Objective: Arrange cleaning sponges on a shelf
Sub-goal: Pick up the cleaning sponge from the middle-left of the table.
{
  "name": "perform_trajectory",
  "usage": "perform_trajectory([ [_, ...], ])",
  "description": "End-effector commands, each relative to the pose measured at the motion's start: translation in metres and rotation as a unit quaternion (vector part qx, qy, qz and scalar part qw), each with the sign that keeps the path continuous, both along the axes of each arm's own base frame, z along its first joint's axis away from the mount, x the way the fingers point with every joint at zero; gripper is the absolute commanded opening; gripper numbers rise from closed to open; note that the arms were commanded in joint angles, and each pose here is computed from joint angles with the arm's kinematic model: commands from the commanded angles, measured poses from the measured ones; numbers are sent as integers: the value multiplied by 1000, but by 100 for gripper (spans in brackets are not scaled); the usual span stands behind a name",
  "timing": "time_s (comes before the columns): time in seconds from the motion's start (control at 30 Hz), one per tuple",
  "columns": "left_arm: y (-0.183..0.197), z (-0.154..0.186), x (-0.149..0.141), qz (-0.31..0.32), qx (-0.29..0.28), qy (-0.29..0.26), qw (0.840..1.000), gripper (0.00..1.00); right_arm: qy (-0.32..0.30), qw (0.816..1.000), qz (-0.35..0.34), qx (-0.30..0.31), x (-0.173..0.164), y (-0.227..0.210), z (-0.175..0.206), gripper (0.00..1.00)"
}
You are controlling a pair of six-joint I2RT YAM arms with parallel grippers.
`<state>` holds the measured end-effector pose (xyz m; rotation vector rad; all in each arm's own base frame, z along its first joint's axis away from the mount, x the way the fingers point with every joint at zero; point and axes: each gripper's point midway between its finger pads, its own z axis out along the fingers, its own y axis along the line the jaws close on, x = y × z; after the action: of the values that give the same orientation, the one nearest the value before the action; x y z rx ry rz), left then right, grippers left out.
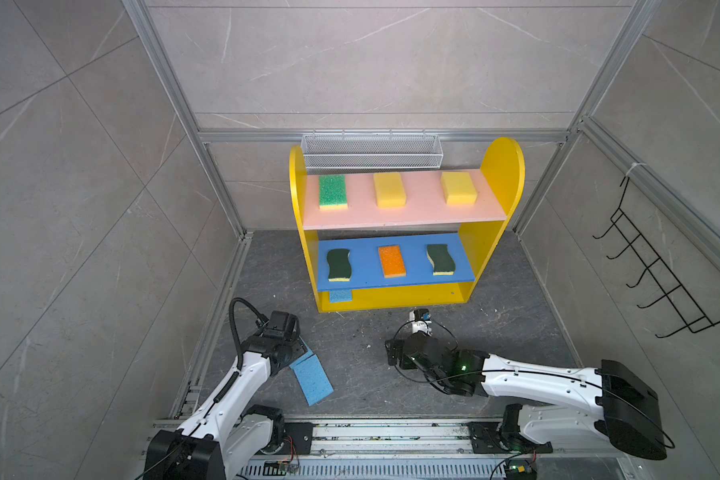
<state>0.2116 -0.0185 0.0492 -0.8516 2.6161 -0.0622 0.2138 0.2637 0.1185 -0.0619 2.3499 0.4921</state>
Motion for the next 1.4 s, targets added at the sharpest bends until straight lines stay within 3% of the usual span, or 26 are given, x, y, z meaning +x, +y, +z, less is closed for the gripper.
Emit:
perform_trajectory([
  [0.0, 0, 3, 10, 17, -8, -24, 1000, 75, 1, 998, -10, -59, 0, -27, 3, 99],
  [0.27, -5, -5, 9, -1, -11, -2, 1000, 76, 42, 997, -30, -59, 9, -45, -5, 99],
  [0.57, -15, -7, 13, -19, -17, -8, 1000, 79, 38, 998, -40, -41, 12, -58, -1, 99],
  [0.9, -21, -20, 8, -26, 12, 39, 999, 87, 42, 997, -43, -38, 9, -66, -4, 99],
  [1.2, -28, -22, 12, -29, 4, 42, 999, 88, 41, 997, -46, -39, 8, -71, -6, 99],
  [1.3, -30, -19, 14, -35, 7, 38, 999, 92, 40, 997, -45, -38, 8, -72, -7, 99],
  [1.33, -31, -18, 15, -35, 5, 36, 999, 99, 40, 997, -45, -38, 7, -73, -7, 99],
  [1.37, -33, -18, 16, -37, 3, 34, 999, 100, 39, 997, -46, -37, 8, -73, -7, 99],
])
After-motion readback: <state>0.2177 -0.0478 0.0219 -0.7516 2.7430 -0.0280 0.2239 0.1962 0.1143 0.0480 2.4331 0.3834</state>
